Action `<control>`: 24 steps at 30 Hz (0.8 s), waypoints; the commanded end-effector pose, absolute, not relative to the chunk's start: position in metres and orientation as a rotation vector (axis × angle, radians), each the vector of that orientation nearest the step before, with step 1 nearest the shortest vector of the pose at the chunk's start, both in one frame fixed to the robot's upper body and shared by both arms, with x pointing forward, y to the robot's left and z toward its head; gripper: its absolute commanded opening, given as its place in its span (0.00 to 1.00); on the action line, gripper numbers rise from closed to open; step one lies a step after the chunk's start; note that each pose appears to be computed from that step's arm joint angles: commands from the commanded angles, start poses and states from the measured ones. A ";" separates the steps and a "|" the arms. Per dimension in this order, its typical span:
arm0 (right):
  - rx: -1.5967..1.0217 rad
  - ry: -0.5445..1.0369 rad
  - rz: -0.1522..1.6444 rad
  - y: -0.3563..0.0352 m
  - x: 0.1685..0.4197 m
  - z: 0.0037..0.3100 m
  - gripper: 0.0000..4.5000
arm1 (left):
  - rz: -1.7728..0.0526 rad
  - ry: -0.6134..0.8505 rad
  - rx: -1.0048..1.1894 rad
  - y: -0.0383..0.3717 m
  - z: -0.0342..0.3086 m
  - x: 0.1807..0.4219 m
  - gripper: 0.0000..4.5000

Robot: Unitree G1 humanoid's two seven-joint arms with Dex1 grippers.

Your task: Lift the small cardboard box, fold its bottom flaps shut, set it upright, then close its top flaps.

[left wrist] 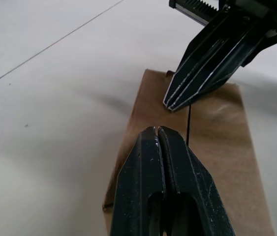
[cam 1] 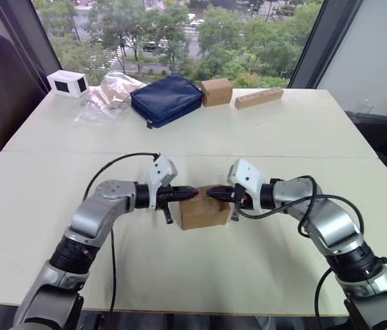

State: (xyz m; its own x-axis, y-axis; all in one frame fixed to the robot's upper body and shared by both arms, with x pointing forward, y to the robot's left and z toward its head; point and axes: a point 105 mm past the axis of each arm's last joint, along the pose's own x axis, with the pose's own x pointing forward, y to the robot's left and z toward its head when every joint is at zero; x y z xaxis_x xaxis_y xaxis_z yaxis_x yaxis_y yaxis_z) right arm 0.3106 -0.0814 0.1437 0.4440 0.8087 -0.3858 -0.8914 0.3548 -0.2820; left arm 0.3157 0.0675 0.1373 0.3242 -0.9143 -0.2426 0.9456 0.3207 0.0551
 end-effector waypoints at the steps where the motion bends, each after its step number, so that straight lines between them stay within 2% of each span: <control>1: -0.521 0.168 1.112 -0.079 0.310 0.147 0.00 | -1.242 0.171 0.238 0.068 0.136 0.314 0.01; 14: -0.532 0.158 1.088 -0.084 0.314 0.150 0.00 | -1.211 0.141 0.220 0.074 0.142 0.318 0.01; 16: -0.484 0.112 1.073 -0.086 0.316 0.160 0.00 | -1.179 0.090 0.178 0.079 0.156 0.322 0.01; 18: -0.395 -0.002 1.024 -0.091 0.322 0.183 0.00 | -1.124 0.014 0.095 0.088 0.186 0.327 0.01; 20: -0.257 -0.131 0.933 -0.104 0.327 0.209 0.00 | -1.071 -0.086 0.025 0.099 0.214 0.323 0.01; 22: -0.170 -0.148 0.919 -0.115 0.321 0.216 0.00 | -0.981 -0.215 0.006 0.112 0.232 0.317 0.01; 24: -0.126 -0.111 0.931 -0.128 0.309 0.214 0.00 | -0.952 -0.057 -0.025 0.129 0.217 0.307 0.01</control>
State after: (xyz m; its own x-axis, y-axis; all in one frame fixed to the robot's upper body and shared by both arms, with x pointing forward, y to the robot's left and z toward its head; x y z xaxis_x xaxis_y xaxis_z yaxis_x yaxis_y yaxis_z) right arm 0.3214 -0.1184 0.2026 0.6042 0.7968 0.0037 -0.7848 0.5958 -0.1705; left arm 0.3150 0.1154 0.2171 0.5448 -0.8336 0.0916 0.8341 0.5499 0.0438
